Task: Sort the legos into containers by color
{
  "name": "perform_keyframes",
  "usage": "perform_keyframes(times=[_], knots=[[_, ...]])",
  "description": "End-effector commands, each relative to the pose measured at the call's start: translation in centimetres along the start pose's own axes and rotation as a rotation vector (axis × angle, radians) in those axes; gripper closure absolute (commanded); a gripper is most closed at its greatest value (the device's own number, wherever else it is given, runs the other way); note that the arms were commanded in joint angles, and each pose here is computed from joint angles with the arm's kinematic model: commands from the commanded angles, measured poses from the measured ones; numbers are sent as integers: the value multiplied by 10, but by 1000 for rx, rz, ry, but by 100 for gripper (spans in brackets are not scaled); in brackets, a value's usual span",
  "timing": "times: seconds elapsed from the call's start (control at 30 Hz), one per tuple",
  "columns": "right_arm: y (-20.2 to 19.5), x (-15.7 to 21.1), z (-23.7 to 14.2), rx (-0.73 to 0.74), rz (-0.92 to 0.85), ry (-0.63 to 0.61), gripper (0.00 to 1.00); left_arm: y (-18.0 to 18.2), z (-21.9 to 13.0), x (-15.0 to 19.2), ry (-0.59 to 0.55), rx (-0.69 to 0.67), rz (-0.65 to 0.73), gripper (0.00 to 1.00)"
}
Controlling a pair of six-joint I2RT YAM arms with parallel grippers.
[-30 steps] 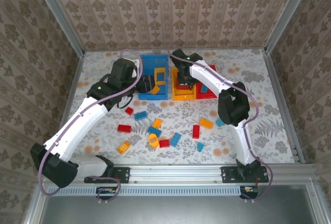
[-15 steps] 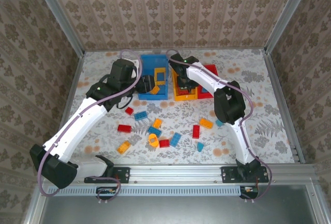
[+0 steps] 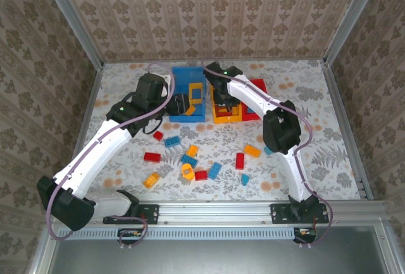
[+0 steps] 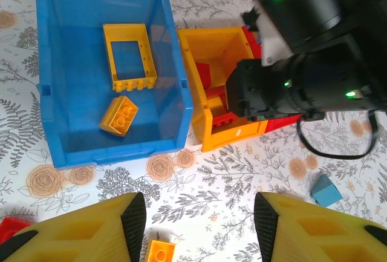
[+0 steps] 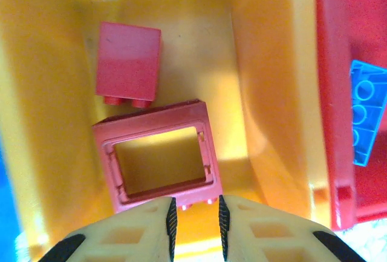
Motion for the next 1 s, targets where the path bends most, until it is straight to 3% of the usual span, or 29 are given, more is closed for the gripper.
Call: perform_keyframes(times=[0.0,0.17,0.37,0.5,0.63,0.7,0.77,0.83,0.97], knots=[[-6,-18,-67,-108,61,-75,71,0,-2,7,29,-1,1,46],[-6,-10,-113,-338,14,-141,59,16,-1,37,133,-45,-23,43],[-9,54,-146,-776,-93,-170,41,53,4,103,361,-152,-202,41],[-23,95,-142,-845,-102,-72,38,54,16,123,376,-150,-309,40],[-59,105,-123,-719,-17,-82,35,57,23,130,350,-164,-365,40],[-107,96,-104,-495,120,-135,30,52,26,128,333,-149,-353,40],[-181,101,-80,-214,340,-92,27,40,30,120,305,-104,-313,39],[-217,116,-60,-151,521,21,29,18,36,106,250,-13,-242,39],[-220,130,-36,-173,692,142,26,-36,49,76,152,181,-73,38]])
Point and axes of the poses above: each hand's point on the last joint's axis, 136 mm out from that joint toward the fingers, its own z axis out along the fingers, its own y axis along the line the jaws close on, x = y × z, the point moved 1 cm from there along -z, back along the fingers, and after that the axes turned 14 degrees about z, right-handed, at the moved point
